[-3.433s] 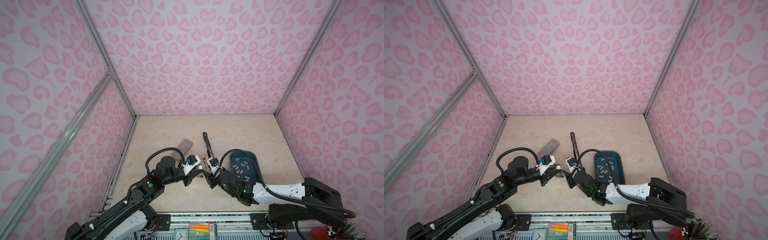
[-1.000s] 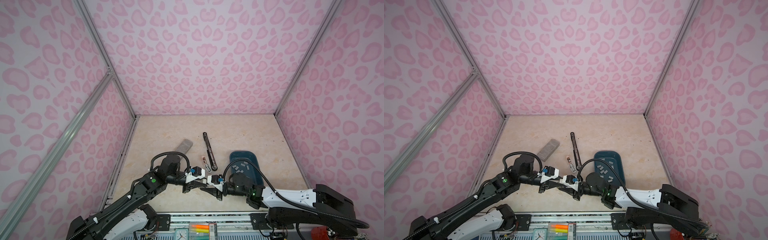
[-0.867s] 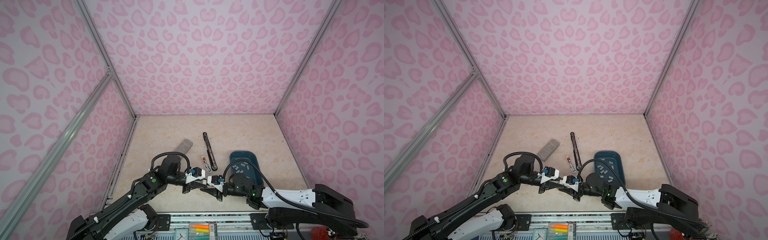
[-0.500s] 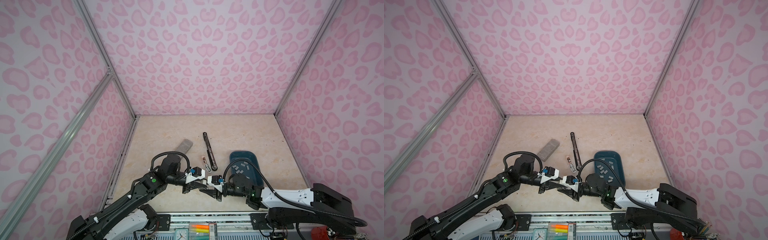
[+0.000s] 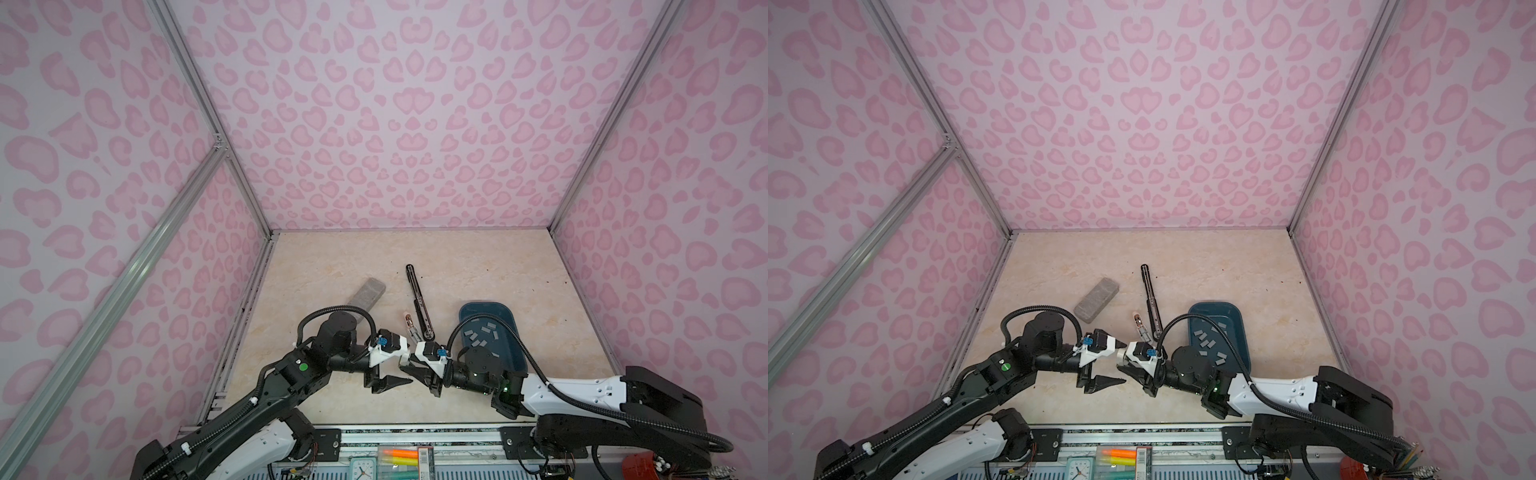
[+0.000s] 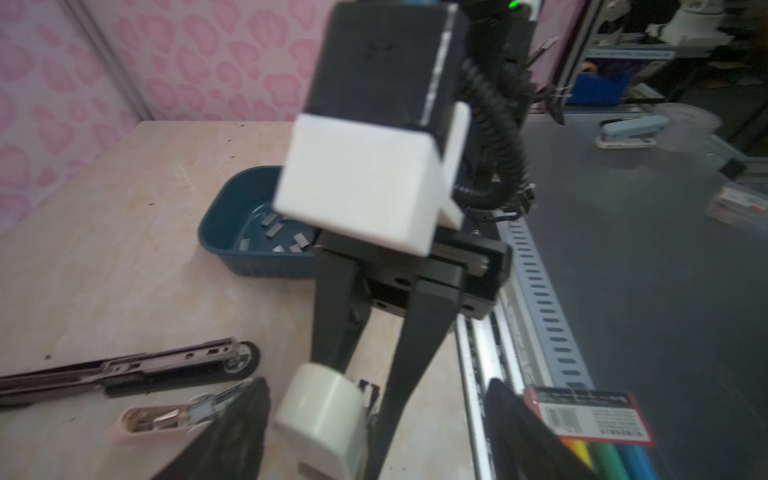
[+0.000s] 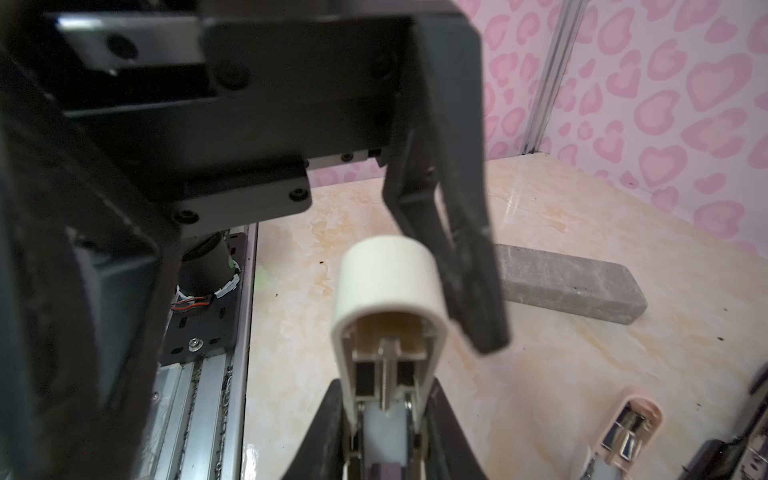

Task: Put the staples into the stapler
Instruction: 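Open the left gripper and withdraw it while the right gripper holds the white stapler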

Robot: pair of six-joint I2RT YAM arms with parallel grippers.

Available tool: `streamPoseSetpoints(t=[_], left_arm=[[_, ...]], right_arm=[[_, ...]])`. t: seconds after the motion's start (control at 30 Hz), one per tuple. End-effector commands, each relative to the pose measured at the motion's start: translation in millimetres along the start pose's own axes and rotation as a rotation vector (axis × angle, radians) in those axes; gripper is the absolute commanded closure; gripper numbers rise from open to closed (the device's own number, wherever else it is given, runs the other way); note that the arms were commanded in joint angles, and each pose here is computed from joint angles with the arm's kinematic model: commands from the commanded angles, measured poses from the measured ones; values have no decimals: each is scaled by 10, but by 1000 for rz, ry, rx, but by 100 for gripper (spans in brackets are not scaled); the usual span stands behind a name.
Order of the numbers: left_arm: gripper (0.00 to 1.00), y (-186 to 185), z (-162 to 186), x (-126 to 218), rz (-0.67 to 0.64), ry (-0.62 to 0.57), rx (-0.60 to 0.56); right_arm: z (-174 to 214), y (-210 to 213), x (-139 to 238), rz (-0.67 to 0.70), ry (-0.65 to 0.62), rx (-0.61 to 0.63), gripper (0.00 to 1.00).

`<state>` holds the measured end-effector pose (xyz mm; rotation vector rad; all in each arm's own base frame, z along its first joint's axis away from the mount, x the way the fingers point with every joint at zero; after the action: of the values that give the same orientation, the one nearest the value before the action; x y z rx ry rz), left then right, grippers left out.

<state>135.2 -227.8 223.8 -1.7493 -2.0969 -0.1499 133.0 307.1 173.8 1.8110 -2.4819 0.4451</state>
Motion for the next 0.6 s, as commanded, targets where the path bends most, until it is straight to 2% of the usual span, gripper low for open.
streamPoseSetpoints(t=[0.0, 0.1, 0.17, 0.4, 0.57], left_arm=[[2, 253, -126, 110, -228, -96, 39], [2, 477, -165, 301, -450, -182, 135], [3, 560, -169, 407, -544, -218, 174], [3, 671, -108, 492, -652, -206, 209], [2, 783, -131, 606, -764, -266, 263]], right_arm=[[121, -203, 4, 160, 77, -28, 81], [249, -308, -9, 239, 154, -66, 81], [323, -359, -41, 274, 214, -86, 82], [583, -454, -291, 333, 425, -119, 87], [763, -467, -487, 339, 538, -141, 88]])
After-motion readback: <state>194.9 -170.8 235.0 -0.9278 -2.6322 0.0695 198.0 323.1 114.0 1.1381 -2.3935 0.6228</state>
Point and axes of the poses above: each gripper's point midway between its finger pads, its own x axis back along the fingers, its own y axis along the line the jaws close on, z = x × y, the point moved 4 cm from there along x, back along the fingers, and after that the axes turned 13 degrees about x, right-handed, at the moved point
